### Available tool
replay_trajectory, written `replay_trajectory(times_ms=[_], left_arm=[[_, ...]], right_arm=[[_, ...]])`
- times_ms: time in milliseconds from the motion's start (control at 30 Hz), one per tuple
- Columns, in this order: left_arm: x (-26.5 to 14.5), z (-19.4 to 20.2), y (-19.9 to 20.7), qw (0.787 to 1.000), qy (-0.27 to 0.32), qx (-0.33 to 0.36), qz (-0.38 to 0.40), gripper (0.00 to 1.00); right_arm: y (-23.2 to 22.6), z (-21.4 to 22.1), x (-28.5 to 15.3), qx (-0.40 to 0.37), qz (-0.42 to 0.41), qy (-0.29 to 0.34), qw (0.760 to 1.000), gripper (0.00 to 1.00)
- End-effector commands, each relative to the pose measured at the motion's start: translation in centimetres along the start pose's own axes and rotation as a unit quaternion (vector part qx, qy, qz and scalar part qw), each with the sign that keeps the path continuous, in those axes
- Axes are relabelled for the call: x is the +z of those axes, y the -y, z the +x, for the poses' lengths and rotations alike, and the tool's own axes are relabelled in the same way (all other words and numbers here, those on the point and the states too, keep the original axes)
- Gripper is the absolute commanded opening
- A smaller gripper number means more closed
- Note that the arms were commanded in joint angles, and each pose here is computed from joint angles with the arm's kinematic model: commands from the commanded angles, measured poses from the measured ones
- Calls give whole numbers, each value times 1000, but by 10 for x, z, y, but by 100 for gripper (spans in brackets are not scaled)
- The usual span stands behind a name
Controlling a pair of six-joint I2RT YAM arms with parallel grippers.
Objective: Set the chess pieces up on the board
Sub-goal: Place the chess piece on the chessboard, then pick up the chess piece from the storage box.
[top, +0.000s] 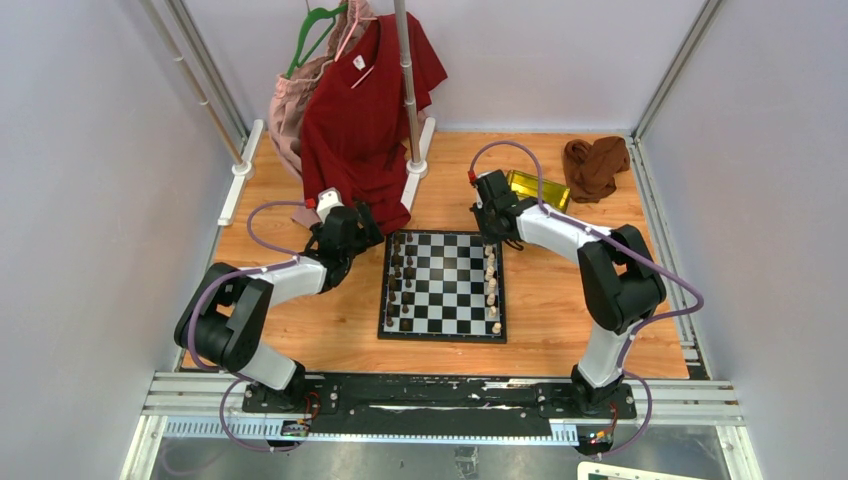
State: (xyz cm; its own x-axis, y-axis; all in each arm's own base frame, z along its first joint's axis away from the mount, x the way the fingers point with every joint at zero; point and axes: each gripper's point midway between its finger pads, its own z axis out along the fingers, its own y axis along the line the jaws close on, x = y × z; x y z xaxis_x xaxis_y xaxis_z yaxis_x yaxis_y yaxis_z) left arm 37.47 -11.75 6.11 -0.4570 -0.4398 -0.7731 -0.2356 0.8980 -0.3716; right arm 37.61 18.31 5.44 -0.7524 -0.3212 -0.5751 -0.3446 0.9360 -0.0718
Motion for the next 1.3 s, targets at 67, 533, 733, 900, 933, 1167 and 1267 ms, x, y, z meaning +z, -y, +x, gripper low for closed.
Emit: replay_trajectory(times_ms=[67, 533, 733, 900, 933, 1167, 1267], left_arm=[[3, 0, -5, 1000, 7, -5, -5, 100], [3, -2, -3, 1000, 10, -7, -2, 100], [1, -7, -1, 1000, 15, -9, 0, 100], [0, -11, 2, 1000, 19, -12, 5, 100], [-1, -11, 3, 1000, 20, -12, 6, 100], [-2, -14, 4, 1000, 22, -11, 9, 100], [-2, -14, 4, 1000, 23, -8, 8, 100]], right_arm=[[-1, 14, 8, -6, 11, -20, 1000, 6], [-5, -13, -14, -2, -4, 14, 1000, 37], [-11, -34, -42, 6, -24, 50, 998, 37], [-6, -58, -73, 17, -22, 99, 995, 37], [-2, -63, -78, 19, -15, 108, 994, 37], [45, -91, -83, 40, 50, 137, 989, 37], [66, -93, -63, 48, 69, 120, 989, 36]])
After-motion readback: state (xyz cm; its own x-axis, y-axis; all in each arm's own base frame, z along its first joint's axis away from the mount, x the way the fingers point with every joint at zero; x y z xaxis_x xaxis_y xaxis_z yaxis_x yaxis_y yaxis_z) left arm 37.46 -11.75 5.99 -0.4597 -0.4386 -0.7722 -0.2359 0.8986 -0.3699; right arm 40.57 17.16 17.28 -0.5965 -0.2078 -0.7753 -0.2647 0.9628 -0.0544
